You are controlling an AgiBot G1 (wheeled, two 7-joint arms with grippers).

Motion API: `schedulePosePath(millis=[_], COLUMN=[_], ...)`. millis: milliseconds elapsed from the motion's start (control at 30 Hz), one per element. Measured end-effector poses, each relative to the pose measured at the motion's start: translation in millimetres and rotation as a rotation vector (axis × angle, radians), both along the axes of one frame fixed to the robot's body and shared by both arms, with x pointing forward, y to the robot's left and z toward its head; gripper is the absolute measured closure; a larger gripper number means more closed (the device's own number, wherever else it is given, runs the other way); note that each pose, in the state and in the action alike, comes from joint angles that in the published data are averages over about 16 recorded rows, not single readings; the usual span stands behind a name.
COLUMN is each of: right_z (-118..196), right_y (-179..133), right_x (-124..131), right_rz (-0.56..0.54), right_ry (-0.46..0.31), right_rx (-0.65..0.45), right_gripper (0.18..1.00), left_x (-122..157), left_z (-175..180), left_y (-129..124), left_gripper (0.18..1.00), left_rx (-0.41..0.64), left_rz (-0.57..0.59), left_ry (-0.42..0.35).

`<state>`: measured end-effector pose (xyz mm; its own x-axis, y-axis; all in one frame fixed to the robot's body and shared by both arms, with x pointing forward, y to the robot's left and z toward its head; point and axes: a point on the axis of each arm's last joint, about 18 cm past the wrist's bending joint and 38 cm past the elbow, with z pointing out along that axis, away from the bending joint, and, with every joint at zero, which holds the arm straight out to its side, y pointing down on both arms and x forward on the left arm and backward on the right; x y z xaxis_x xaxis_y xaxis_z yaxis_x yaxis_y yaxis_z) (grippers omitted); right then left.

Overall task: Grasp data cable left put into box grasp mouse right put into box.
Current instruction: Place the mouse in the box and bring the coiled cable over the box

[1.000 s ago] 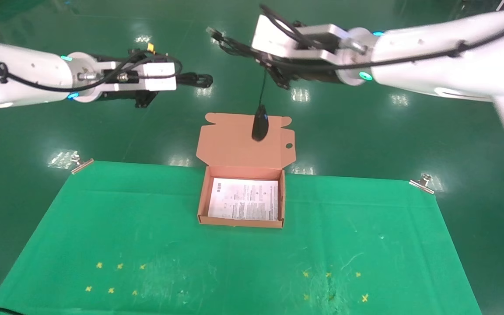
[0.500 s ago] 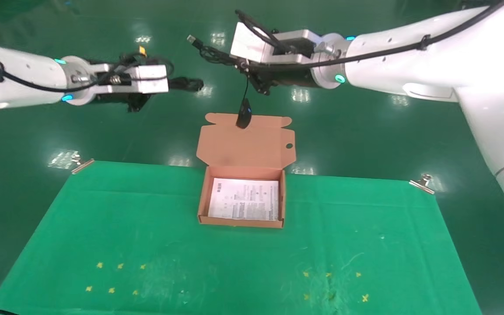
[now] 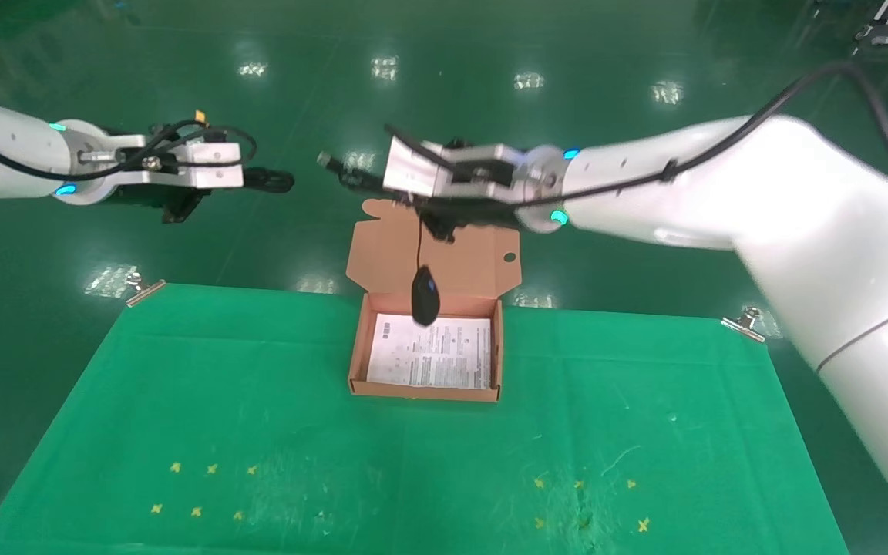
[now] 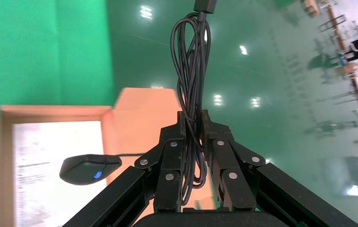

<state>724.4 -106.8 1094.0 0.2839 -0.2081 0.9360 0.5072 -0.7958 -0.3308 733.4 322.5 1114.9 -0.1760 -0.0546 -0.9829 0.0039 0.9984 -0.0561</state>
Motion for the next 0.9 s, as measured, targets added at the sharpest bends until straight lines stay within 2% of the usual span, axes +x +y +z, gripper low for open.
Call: schedulePosePath(millis=[400, 900], right_z=[-61, -108], right_y=[23, 3], right_x=[7, 26], right_rz=[0.01, -0.086], right_ry=[0.11, 0.225], right_rx=[0.021, 0.07], right_gripper=[0.944, 0.944], left_x=[-5, -9], left_z=[-5, -7], left_y=[1, 0], left_gripper=[0.941, 0.941], left_rx=[0.001, 0.001], left_rz=[0.034, 0.039], left_ry=[0.009, 0.004])
